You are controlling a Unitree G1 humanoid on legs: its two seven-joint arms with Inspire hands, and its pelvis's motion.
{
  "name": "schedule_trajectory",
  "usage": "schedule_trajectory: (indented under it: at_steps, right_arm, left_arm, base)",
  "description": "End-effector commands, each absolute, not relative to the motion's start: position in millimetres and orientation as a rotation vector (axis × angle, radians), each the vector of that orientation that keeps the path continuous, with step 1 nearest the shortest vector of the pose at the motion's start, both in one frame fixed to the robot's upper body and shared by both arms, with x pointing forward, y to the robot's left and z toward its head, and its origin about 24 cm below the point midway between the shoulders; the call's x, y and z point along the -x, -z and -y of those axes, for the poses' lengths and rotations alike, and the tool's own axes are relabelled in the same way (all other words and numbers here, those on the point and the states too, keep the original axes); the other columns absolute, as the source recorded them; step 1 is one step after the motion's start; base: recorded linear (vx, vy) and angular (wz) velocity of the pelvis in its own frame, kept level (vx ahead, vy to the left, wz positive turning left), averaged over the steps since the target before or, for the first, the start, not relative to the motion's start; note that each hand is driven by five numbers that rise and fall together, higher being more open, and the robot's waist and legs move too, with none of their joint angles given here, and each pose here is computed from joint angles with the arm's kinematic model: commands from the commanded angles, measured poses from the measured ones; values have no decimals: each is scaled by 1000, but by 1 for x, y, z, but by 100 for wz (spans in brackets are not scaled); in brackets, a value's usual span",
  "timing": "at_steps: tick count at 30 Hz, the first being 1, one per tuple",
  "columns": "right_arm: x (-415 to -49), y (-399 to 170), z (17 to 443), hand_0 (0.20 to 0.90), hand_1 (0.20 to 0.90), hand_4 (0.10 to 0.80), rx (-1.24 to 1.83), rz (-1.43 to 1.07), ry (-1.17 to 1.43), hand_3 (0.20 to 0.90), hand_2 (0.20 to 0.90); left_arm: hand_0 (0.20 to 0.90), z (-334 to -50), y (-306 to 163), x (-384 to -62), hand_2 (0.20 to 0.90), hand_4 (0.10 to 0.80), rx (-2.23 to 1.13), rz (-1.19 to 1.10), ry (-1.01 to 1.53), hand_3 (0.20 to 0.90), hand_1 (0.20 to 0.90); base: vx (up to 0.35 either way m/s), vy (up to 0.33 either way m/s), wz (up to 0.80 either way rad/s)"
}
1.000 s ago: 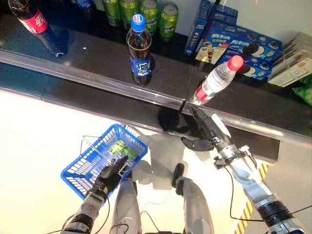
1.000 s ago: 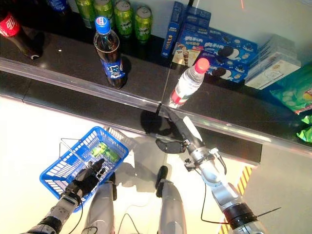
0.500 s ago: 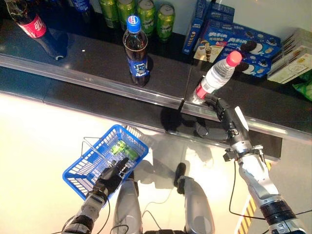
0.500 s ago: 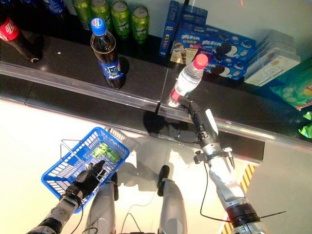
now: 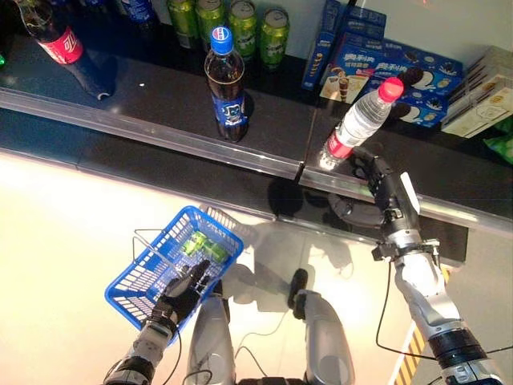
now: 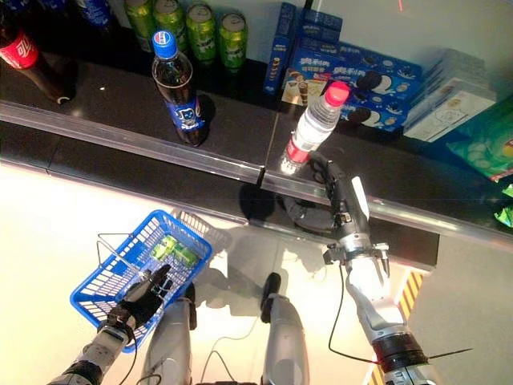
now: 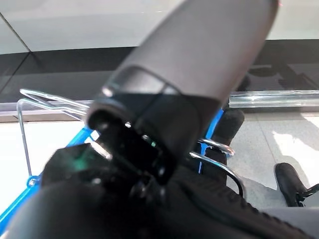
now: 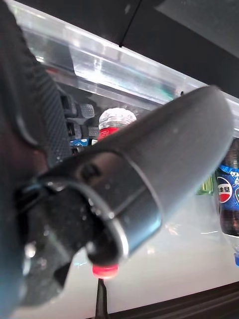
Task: Pick up the drink and place into the basket.
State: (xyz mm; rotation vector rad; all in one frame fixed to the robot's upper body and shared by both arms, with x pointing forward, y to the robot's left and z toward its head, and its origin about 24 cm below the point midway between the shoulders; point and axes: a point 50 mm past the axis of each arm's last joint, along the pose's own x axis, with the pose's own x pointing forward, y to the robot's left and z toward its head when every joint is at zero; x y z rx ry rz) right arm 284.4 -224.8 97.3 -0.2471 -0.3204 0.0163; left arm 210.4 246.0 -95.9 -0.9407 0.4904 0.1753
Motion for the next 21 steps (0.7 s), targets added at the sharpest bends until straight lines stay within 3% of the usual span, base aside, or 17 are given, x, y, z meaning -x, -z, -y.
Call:
schedule_trajectory:
  at_steps: [1, 21]
  right_arm:
    - [-286, -152, 238, 900, 900, 800, 151, 595, 91, 900, 900]
    - [-286, -152, 253, 900, 900, 800, 76, 591, 206, 900, 900]
  left_arm:
    - [300, -231, 103, -191, 300, 100, 942, -512, -47, 200, 300]
    - [300, -231, 105, -188, 300, 100, 935, -533, -37, 200, 300]
  base:
    - [16, 27, 6]
    - [2, 1, 3]
